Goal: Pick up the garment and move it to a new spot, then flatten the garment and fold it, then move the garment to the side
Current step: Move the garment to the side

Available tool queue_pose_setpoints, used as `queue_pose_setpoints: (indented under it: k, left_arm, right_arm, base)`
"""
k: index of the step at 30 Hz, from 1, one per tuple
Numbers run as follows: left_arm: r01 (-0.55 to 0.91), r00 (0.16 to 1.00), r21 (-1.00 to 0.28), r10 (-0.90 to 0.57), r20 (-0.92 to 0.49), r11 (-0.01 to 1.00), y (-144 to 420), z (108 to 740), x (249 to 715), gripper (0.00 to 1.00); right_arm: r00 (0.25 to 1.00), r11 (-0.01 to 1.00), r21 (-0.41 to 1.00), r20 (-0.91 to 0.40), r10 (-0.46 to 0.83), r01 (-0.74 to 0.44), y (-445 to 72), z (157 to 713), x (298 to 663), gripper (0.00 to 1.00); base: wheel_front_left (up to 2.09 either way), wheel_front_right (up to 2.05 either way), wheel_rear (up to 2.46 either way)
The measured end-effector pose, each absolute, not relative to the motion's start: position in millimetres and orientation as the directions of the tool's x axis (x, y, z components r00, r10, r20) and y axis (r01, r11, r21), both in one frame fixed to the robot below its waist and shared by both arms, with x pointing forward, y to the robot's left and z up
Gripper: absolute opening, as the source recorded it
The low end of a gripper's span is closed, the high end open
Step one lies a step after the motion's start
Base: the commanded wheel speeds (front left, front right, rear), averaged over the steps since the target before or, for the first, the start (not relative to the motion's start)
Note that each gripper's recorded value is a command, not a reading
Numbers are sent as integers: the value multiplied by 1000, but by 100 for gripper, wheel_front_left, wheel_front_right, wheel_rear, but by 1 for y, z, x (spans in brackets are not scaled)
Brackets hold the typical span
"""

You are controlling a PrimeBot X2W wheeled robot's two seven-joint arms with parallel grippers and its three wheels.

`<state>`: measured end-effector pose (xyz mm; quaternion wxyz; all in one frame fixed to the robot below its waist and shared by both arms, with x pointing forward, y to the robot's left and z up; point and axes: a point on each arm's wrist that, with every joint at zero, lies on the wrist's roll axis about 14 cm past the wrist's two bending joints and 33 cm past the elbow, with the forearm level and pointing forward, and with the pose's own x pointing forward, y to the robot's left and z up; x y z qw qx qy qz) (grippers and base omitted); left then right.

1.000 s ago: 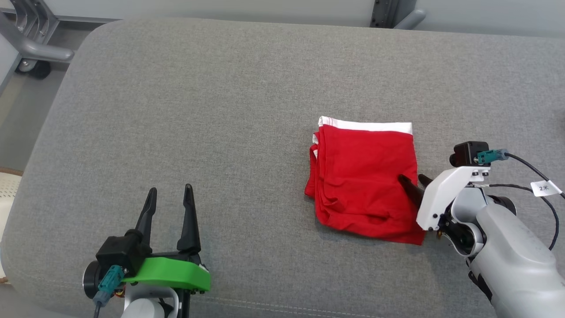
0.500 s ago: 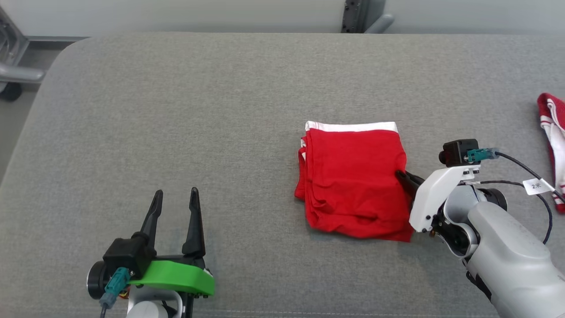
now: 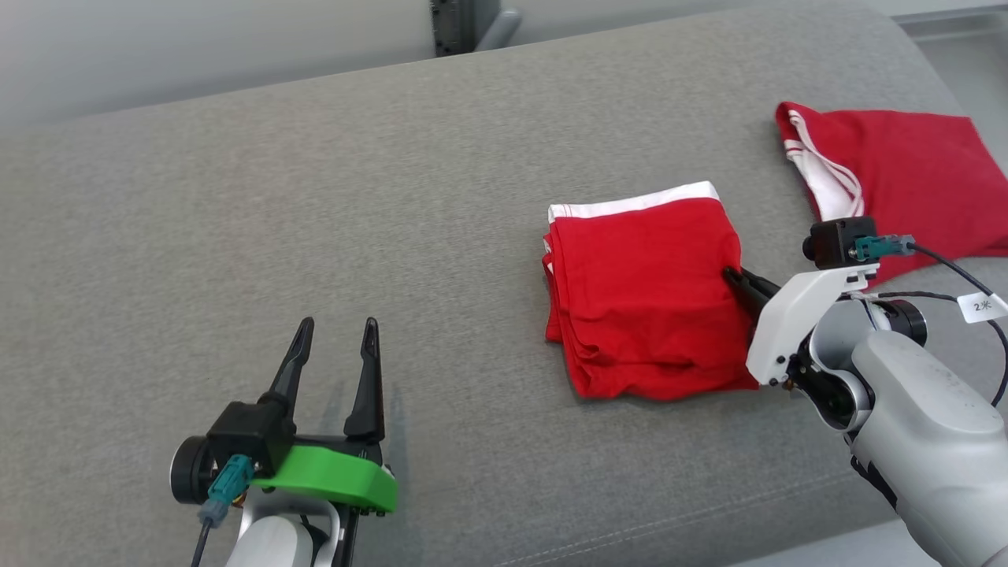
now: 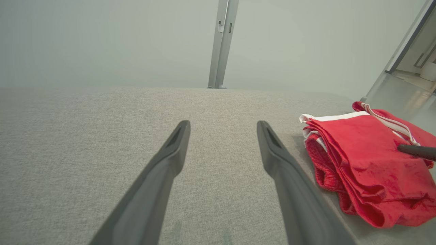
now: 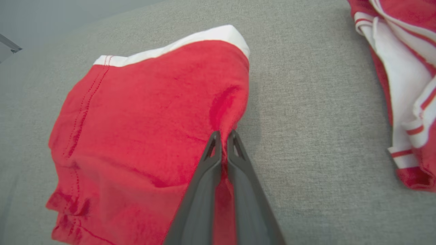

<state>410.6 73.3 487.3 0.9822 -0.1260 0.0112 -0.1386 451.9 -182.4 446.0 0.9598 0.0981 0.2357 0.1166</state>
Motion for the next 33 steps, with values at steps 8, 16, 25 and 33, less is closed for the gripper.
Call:
queue_pose_setpoints:
  k: [8,16,25,33]
  left_arm:
    - [430,898,-249,-440,14,868,13,484,425,100]
    - [492,858,-270,-513,-6,827,-17,472,429,100]
    - [448,884,-266,-467,-12,854,0,472,431,100]
    - [420,900,-265,-437,-4,868,11,475,430,100]
  right_arm:
    - [901,976,213,-410,139,-53,-236,453,435,0]
    - [910,982,188,-409,68,11,-262,453,427,0]
    - [945,988,144,-314,95,-51,-254,489,460,0]
    - [966,997,68,-253,57,-41,-276,528,483,0]
  base:
    - [0,0,0]
    - [0,0,0]
    - [0,0,0]
    - [0,0,0]
